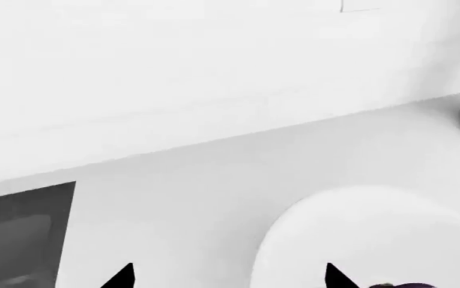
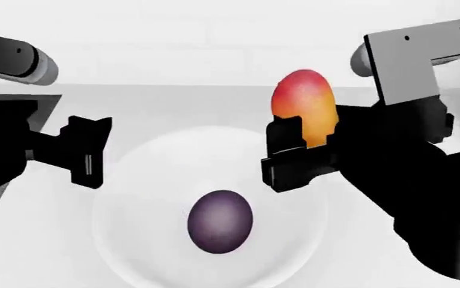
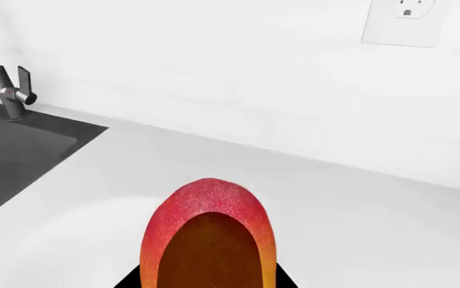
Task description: Pick the eggplants and mangos from the sink and place them in one bowl. Place the bell pepper in the other bowl. Then turn off the sink faucet.
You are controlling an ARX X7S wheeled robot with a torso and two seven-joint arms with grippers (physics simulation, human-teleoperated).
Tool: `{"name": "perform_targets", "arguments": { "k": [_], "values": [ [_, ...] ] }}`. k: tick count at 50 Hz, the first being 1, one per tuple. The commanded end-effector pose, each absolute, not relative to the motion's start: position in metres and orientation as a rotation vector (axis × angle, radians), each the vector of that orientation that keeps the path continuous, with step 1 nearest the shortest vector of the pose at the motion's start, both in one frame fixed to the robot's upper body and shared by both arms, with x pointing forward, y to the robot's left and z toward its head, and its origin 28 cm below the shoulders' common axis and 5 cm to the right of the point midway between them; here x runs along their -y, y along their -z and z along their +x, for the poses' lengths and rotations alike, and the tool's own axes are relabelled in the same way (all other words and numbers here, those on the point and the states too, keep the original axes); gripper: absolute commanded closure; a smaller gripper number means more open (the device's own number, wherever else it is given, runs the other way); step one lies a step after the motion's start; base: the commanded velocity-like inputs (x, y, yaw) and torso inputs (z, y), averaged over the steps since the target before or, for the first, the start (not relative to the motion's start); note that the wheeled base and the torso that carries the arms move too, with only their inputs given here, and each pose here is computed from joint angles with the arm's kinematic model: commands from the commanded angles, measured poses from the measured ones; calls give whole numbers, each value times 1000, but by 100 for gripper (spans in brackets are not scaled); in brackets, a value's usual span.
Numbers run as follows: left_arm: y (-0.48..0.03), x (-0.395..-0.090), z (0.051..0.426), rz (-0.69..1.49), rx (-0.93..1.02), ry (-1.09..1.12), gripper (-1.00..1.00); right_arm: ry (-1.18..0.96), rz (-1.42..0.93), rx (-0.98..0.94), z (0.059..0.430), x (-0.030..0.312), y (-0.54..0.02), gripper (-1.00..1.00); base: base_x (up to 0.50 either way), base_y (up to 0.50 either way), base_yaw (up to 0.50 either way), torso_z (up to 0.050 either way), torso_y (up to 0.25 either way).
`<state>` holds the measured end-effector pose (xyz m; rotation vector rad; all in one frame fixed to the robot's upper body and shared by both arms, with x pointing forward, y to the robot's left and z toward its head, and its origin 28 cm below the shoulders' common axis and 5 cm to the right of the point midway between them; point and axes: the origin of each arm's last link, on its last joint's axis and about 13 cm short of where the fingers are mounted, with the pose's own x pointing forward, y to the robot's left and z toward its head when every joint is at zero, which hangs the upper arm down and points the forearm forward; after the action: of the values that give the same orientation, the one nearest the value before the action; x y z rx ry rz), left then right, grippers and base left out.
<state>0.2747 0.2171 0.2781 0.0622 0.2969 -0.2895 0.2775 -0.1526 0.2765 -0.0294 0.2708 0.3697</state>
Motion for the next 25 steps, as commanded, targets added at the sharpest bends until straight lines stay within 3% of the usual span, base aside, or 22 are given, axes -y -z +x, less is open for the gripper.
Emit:
{"name": "perform_targets", "arguments": {
  "k": [1, 10, 25],
  "values": [
    [-269, -259, 253, 10, -217, 136, -100, -501, -55, -361, 335, 125, -297, 100, 0, 0, 0, 0, 0],
    [-252, -272, 240, -25, -210, 69, -100, -624, -64, -453, 372, 95, -286, 100, 0, 0, 0, 0, 0],
    [-240, -278, 239, -61, -215, 55, -100, -726, -58, -559, 383, 68, -258, 100, 0, 0, 0, 0, 0]
  ]
}}
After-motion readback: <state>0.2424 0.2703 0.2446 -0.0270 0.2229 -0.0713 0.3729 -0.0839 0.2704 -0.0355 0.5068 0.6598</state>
